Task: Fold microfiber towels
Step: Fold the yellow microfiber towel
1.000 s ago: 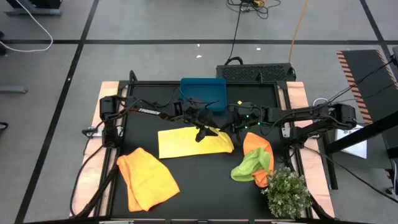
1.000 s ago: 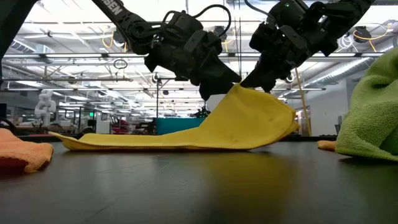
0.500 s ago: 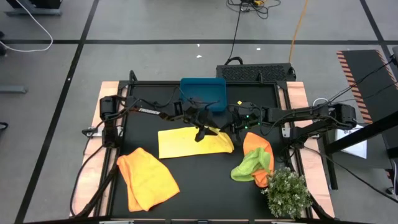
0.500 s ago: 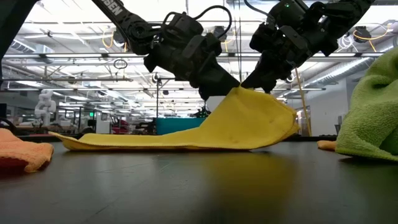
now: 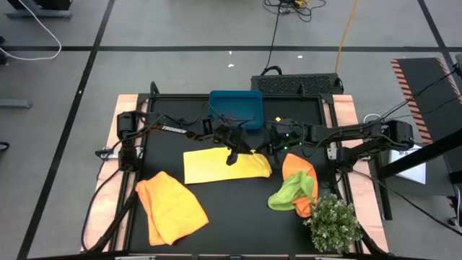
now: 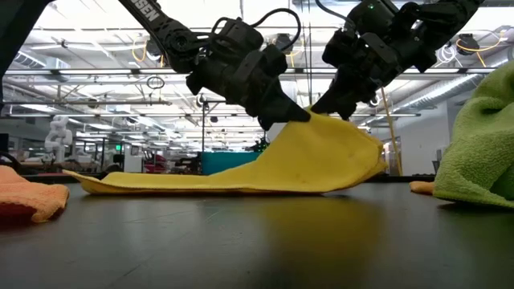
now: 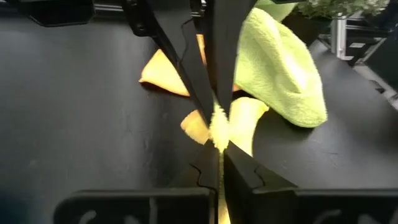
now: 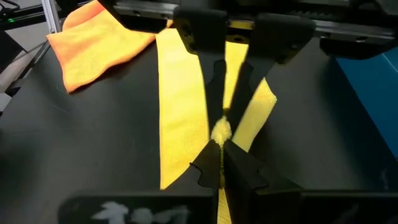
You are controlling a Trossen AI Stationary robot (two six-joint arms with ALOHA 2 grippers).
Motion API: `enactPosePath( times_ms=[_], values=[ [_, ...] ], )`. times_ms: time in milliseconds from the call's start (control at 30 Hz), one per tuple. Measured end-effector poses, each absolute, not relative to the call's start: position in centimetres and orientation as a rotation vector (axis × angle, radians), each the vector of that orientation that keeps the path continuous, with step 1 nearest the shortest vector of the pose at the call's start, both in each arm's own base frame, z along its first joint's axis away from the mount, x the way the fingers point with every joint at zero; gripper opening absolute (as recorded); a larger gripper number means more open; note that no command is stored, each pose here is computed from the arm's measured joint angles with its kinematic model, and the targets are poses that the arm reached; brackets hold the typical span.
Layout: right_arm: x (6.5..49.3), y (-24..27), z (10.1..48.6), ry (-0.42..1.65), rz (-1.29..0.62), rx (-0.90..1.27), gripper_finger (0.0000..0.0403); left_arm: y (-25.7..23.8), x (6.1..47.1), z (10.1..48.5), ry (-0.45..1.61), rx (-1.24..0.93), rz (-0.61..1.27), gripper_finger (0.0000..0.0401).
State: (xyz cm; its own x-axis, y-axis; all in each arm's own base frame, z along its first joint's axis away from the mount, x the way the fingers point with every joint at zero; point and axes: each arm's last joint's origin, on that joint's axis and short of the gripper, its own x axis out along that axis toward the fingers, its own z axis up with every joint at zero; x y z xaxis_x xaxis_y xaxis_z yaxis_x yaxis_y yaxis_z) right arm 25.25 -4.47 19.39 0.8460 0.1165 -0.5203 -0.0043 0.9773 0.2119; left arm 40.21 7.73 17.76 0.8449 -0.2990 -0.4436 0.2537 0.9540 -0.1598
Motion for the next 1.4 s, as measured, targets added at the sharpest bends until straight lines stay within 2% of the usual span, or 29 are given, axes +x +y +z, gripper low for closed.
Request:
enactPosePath(
  times_ms=[167,500,700,833,1033,1400],
  values=[
    [25.3,-4.5,19.4,0.559,0.062,0.211,0.0048,7.8,40.2,17.7,0.486,-0.085,-0.273,0.0004],
    [24.5,-4.6,18.3,0.686,-0.067,0.328,0.0219,7.8,40.2,17.7,0.483,-0.054,-0.271,0.0002],
    [24.1,-4.2,17.6,0.7,-0.017,0.45,0.0283,7.8,40.2,17.9,0.476,-0.021,-0.277,0.0001],
    [23.6,-4.1,16.8,0.724,-0.02,0.508,0.0296,7.9,40.0,18.6,0.458,-0.012,-0.271,0.0001],
    [23.0,-3.7,15.7,0.643,0.056,0.581,0.0294,8.0,39.7,19.4,0.464,0.016,-0.226,0.0001],
    [22.8,-3.6,15.5,0.615,0.109,0.509,0.0291,8.3,39.4,19.5,0.489,0.002,-0.218,0.0]
  ],
)
